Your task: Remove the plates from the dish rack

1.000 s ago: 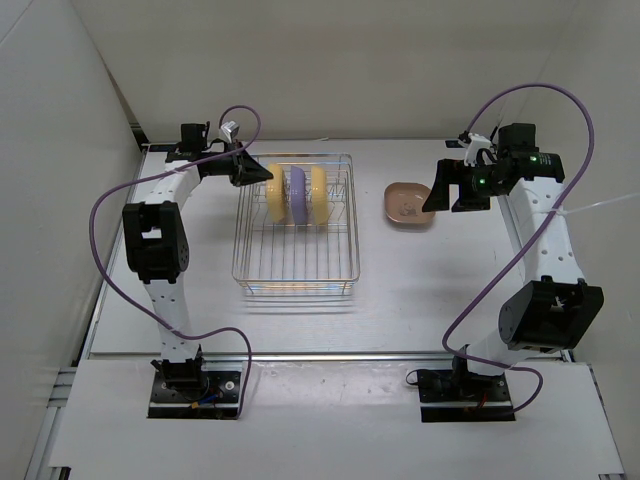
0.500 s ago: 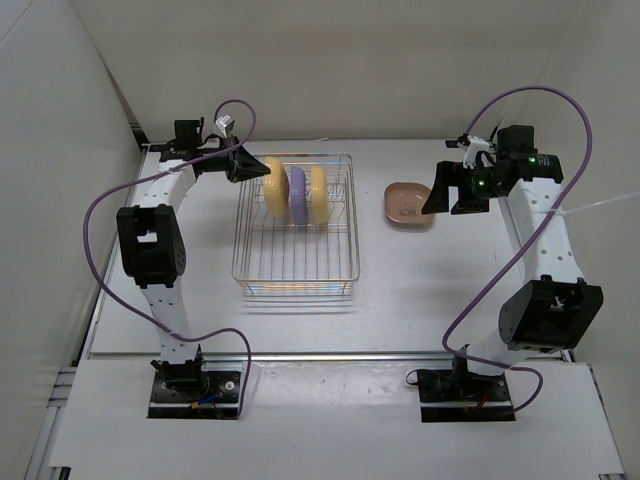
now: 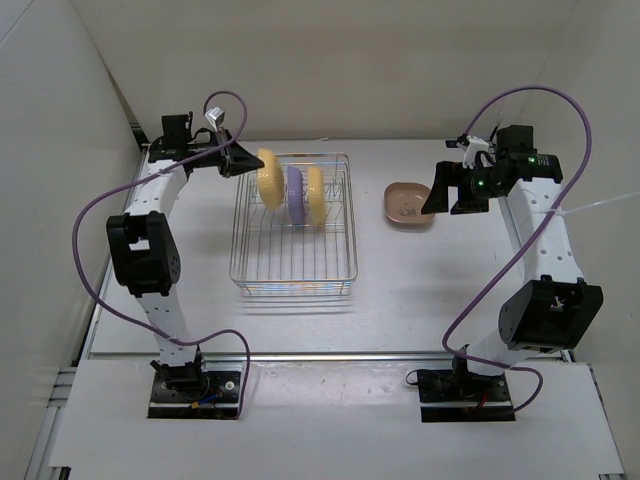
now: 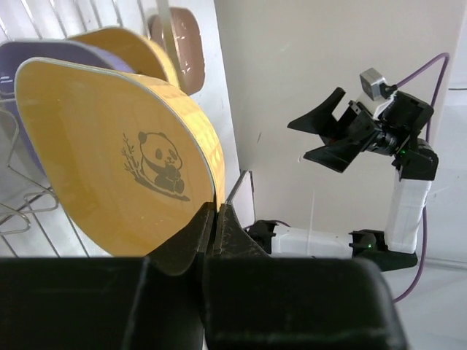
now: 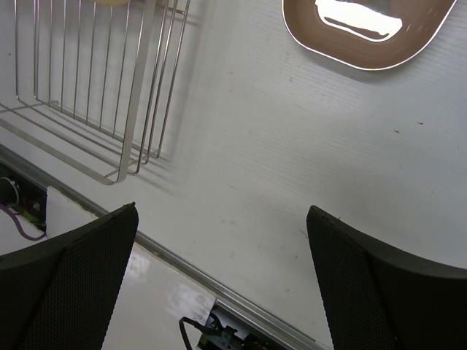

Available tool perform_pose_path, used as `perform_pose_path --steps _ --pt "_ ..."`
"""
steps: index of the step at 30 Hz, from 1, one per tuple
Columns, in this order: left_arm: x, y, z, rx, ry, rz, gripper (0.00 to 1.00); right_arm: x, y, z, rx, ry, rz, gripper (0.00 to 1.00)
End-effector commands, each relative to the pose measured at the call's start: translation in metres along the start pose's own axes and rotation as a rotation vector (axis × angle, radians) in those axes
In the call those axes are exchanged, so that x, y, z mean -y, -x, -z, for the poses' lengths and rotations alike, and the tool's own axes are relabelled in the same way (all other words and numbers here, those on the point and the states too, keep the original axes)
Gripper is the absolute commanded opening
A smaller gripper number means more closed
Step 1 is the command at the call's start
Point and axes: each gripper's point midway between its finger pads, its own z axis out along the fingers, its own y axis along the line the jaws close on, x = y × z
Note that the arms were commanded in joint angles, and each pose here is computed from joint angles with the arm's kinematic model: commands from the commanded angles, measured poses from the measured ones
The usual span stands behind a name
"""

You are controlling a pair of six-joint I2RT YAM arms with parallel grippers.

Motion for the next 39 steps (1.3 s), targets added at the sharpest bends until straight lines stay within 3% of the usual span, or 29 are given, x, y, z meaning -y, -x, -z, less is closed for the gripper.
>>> perform_pose_path --steps 1,13,16,21,24,26,31,38,39 --pt "0.045 0.006 0.027 0.059 -0.036 -0.120 0.11 -0.011 0.007 0.008 0.041 0.022 0.050 0.99" --pt "0.055 0.007 0.047 0.087 -0.045 -0.126 0.11 -0.015 0.007 0.008 0.038 0.027 0.066 0.99" --pt "0.073 0.010 0.054 0.102 -0.031 -0.241 0.11 -0.014 0.008 0.008 0.031 0.028 0.061 0.99" --pt "0.080 0.011 0.070 0.106 0.263 -0.512 0.11 -0.020 0.013 0.007 0.033 0.056 0.087 0.99" --pt "0.095 -0.002 0.077 0.095 0.338 -0.634 0.11 -0.021 0.017 0.009 0.044 0.054 0.095 0.99" --pt "0.084 -0.001 0.086 0.121 0.495 -0.730 0.11 -0.027 0.022 0.014 0.056 0.057 0.113 0.99" --pt "0.104 -0.020 0.096 0.179 0.794 -1.044 0.11 -0.045 0.027 0.025 0.091 0.056 0.151 0.99" --pt "0.105 -0.075 0.085 0.005 1.109 -1.448 0.11 -0.063 0.024 0.048 0.138 -0.028 0.250 0.98" --pt "0.091 -0.080 0.092 -0.067 1.225 -1.523 0.11 -0.063 0.020 0.052 0.146 -0.039 0.254 0.98"
